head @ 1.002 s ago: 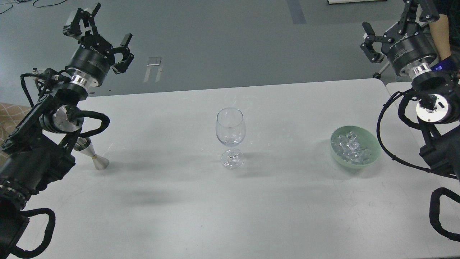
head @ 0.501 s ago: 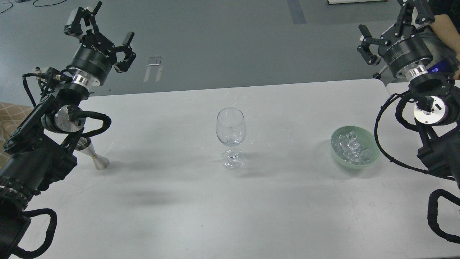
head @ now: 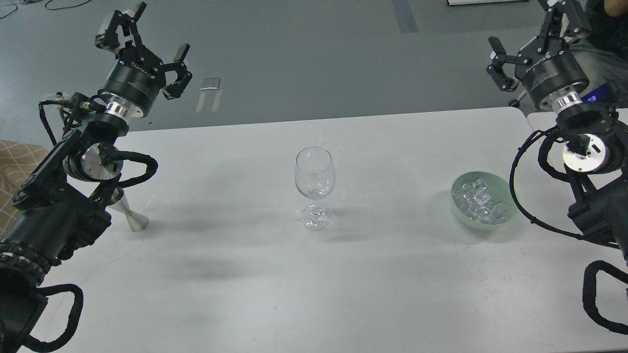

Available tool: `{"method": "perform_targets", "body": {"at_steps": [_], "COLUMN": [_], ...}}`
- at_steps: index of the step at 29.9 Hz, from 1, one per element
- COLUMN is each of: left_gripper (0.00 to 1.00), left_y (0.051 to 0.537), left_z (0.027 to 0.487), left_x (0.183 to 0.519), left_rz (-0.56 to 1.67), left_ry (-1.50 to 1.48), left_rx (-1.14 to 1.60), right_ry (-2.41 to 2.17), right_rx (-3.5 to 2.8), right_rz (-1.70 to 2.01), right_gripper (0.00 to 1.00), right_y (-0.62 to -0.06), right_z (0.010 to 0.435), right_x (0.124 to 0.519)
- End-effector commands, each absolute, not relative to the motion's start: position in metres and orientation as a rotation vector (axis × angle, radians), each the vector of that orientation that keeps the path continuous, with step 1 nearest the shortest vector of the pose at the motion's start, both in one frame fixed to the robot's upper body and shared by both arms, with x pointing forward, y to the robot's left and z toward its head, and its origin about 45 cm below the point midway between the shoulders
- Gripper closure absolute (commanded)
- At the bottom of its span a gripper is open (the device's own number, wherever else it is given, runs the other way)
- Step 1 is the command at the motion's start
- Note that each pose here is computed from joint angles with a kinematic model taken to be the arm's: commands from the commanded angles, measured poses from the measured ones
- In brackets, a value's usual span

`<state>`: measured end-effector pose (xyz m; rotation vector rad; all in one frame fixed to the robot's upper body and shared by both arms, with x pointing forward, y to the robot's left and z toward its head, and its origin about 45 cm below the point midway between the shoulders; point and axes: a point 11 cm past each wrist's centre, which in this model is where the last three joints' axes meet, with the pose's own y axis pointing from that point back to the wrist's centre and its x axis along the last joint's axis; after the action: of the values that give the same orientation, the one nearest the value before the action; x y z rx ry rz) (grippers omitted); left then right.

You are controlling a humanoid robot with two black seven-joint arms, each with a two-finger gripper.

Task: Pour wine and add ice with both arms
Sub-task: 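Move the left gripper down toward the small metal jigger cup, then lower the left gripper beside the metal jigger cup and open it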

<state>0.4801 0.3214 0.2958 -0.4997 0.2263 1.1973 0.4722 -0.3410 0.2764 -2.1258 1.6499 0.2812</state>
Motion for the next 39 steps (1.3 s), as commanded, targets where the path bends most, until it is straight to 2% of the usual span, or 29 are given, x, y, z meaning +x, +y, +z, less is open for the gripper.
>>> {"method": "perform_targets", "body": {"at_steps": [1,9,20,26,28,36,39], "left_gripper": [0.01,0.01,0.00,0.00,0.00,0.01,0.01], "left_y": [0.323,0.329,0.384,0.425,0.440,0.454,0.455], "left_z": [0.295,0.294,0.295,0.289,0.282,0.254,0.246], "left_x": [0.480,0.475,0.411,0.360,0.329,0.246,0.225], "left_rz": [1.199,1.166,1.190,1.243,1.268,1.335,1.358], "left_ry": [0.247,0.353,0.469,0.539,0.594,0.730,0.793], "left_rx": [-0.509,-0.508,-0.524,-0.623,-0.675,-0.666,-0.693], "right_ry": [1.644,1.643,1.642,1.633,1.634,1.623,1.623], "right_rx": [-2.127,-2.127,-2.126,-2.127,-2.130,-2.131,-2.131], "right_rz": [0.284,0.288,0.291,0.300,0.304,0.319,0.319], "right_gripper": [0.00,0.00,0.00,0.00,0.00,0.00,0.00], "right_y": [-0.338,-0.337,-0.336,-0.332,-0.332,-0.325,-0.325], "right_z": [0.276,0.275,0.274,0.274,0.273,0.271,0.271], "right_x": [0.473,0.472,0.473,0.473,0.473,0.474,0.474]}}
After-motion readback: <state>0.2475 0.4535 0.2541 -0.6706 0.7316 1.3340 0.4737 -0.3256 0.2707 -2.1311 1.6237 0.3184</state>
